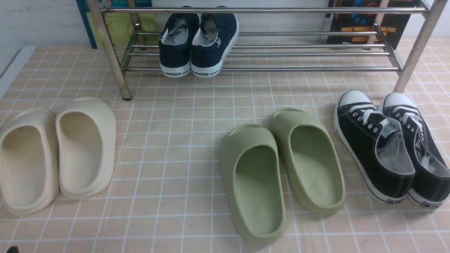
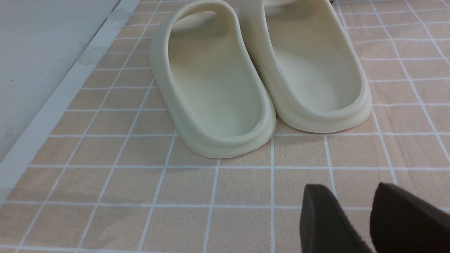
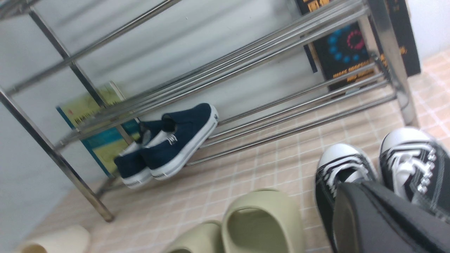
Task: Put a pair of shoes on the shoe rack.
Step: Use the right arm to grab the shoe closest to it
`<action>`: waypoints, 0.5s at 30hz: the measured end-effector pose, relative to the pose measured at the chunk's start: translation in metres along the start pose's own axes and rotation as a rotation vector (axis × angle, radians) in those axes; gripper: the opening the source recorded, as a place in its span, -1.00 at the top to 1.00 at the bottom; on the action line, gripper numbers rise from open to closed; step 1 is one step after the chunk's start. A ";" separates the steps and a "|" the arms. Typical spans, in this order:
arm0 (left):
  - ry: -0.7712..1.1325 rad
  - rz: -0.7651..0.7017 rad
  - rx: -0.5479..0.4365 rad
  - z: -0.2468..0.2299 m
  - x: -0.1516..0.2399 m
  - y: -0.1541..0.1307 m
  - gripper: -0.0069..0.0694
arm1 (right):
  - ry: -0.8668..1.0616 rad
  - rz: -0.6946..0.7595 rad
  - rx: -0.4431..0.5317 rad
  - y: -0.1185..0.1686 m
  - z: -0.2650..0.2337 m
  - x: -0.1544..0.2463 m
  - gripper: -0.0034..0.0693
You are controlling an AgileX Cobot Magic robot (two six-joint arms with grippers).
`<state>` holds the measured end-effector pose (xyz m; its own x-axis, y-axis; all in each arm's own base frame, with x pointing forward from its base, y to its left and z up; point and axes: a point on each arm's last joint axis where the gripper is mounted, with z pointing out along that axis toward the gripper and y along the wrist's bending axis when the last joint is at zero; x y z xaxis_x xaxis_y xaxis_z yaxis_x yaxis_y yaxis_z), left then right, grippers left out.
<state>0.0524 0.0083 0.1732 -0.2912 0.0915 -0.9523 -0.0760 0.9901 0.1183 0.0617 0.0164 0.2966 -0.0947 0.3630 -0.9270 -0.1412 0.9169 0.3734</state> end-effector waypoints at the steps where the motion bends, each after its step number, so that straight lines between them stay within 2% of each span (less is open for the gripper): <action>1: 0.000 0.000 0.000 0.000 0.000 0.000 0.19 | 0.072 -0.089 0.003 0.005 0.009 -0.013 0.96; 3: 0.000 0.000 0.000 0.000 0.000 0.000 0.19 | 0.165 -0.162 0.003 0.009 0.021 -0.024 0.96; 7: 0.000 0.000 0.000 0.000 0.000 0.000 0.19 | 0.485 -0.301 0.015 0.010 0.064 -0.048 0.96; 13: 0.000 0.000 0.000 0.000 0.000 0.000 0.19 | 0.824 -0.286 0.005 0.000 0.128 -0.053 0.95; 15: 0.000 0.000 0.000 0.000 0.000 0.000 0.19 | 0.883 -0.271 -0.001 -0.003 0.141 -0.051 0.95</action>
<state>0.0524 0.0083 0.1732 -0.2912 0.0915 -0.9523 -0.0760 0.9901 0.1183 0.2055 0.0188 0.3379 -0.7758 -0.1230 -0.6189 -0.2689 0.9517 0.1479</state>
